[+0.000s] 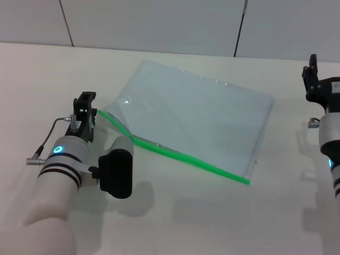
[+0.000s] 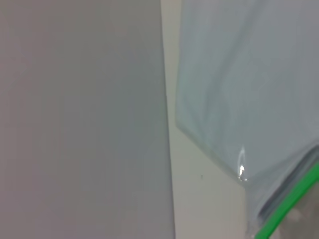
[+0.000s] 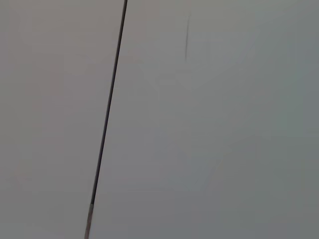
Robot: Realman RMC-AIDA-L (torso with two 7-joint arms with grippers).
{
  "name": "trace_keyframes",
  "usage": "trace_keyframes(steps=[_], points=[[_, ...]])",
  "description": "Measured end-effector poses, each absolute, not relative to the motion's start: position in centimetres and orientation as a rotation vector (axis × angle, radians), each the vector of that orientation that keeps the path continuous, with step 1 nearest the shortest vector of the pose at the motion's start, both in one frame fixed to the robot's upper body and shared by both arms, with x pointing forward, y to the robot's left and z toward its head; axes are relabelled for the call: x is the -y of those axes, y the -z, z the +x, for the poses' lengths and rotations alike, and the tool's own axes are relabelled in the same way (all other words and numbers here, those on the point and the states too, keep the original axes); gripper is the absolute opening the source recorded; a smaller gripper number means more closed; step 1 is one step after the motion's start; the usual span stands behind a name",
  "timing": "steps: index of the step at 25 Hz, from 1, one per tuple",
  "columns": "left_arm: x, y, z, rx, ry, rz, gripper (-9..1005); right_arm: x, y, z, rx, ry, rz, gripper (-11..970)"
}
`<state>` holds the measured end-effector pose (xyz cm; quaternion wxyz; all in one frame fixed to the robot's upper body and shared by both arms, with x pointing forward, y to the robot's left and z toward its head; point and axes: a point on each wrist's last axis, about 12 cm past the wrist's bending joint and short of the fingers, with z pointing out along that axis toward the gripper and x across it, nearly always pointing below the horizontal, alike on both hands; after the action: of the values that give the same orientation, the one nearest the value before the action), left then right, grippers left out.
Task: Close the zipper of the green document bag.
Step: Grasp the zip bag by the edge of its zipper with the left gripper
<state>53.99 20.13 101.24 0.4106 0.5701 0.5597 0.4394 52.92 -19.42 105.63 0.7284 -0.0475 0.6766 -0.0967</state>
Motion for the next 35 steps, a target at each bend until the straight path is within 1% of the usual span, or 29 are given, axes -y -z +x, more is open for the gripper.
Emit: trace_keyframes(steps=[20,35], points=[[-19.90,-101.34,54.96,-1.374,-1.094,1.485,431,19.36,-105.68,52.96,-1.488,0.211,-0.108,732],[-19.43,-101.16,54.88,-1.365,-1.068,1.516,425,19.36,-105.69,52.98,-1.488,0.212,-0.107,732]])
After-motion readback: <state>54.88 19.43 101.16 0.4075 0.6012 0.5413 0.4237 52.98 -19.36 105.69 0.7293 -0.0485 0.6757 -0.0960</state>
